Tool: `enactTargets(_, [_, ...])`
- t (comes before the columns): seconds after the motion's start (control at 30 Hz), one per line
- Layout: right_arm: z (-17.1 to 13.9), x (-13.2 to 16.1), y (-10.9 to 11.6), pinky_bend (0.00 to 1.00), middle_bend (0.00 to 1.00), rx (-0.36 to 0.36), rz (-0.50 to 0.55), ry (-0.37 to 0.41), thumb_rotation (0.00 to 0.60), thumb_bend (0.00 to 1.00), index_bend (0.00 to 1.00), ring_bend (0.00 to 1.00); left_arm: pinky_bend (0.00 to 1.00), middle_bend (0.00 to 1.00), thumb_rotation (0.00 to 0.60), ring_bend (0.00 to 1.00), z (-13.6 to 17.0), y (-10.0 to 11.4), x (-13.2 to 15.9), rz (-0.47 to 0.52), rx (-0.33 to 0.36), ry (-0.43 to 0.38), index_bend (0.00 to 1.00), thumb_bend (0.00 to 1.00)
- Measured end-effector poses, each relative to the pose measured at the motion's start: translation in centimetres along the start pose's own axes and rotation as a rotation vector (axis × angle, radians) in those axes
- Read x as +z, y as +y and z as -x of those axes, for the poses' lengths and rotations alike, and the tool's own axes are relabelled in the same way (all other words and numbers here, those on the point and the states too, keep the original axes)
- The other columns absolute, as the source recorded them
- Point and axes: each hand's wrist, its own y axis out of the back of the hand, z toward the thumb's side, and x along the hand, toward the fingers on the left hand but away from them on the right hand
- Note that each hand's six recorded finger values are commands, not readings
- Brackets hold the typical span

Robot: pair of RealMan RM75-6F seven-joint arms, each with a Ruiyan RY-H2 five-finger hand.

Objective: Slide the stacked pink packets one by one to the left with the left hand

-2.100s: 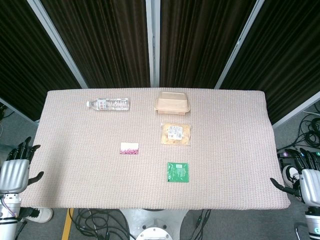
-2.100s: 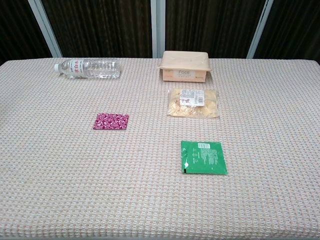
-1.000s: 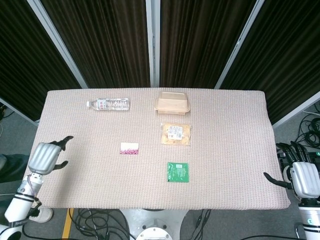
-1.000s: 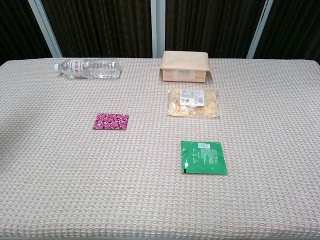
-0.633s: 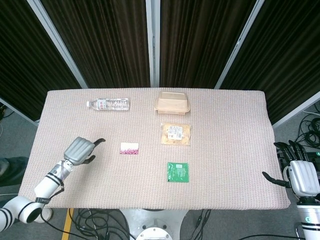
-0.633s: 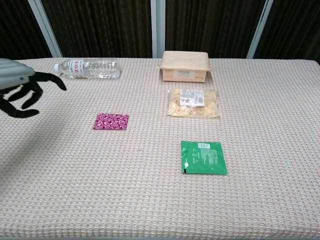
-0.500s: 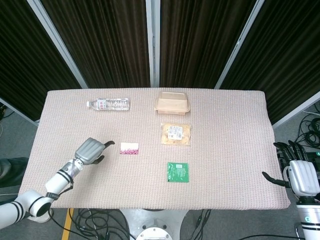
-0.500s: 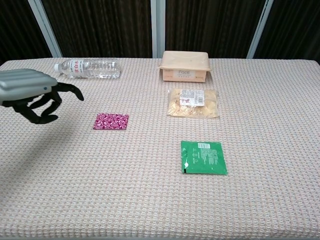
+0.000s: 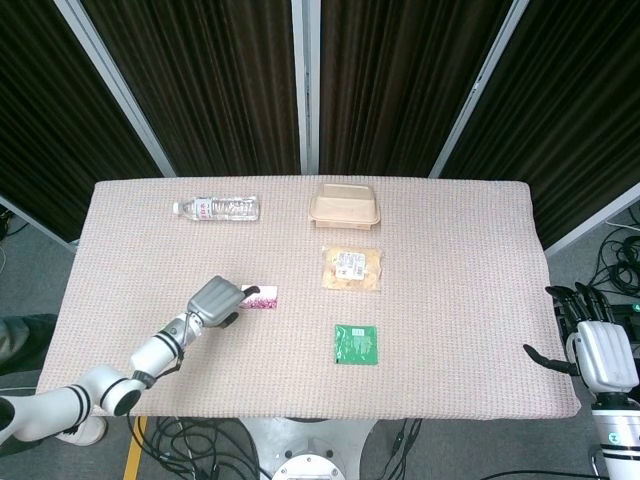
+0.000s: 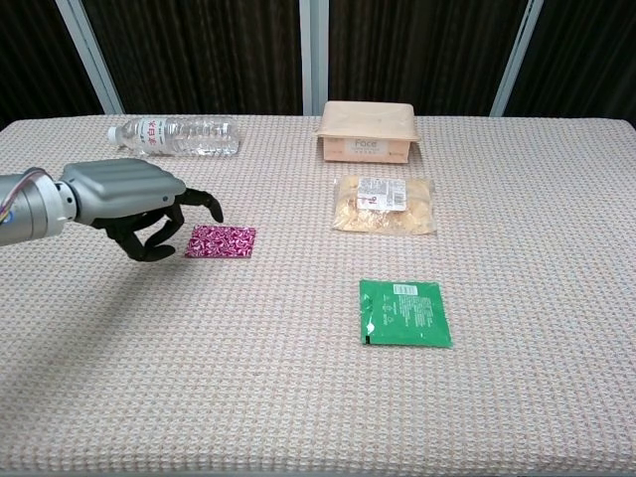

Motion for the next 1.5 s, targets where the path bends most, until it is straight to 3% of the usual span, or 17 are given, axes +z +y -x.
enactTargets(0.47, [-0.1, -0.4, -0.2, 0.01, 0.16, 0.007, 0.002, -0.011, 0.463, 0.05, 0.16, 0.05, 0.95, 0.8, 0.6, 0.79, -1.7, -1.6, 0.8, -0.04, -0.094, 0.022, 0.26, 0.47])
enactTargets(1.0, [-0.3, 0.1, -0.2, 0.01, 0.16, 0.005, 0.005, 0.003, 0.466, 0.05, 0.16, 0.06, 0.94, 0.8, 0.6, 0.79, 2.3, -2.7, -3.7, -0.072, -0.167, 0.142, 0.27, 0.47])
enactTargets(1.27, [-0.5, 0.1, -0.1, 0.01, 0.16, 0.004, 0.008, 0.003, 0.469, 0.05, 0.16, 0.06, 0.94, 0.8, 0.6, 0.79, 3.2, -1.5, -3.5, -0.084, -0.122, 0.146, 0.27, 0.47])
enactTargets(1.5, [-0.7, -0.4, -0.1, 0.01, 0.16, 0.004, 0.007, -0.007, 0.463, 0.05, 0.16, 0.06, 0.94, 0.79, 0.6, 0.79, 1.5, -1.1, -1.2, -0.065, -0.111, 0.102, 0.27, 0.47])
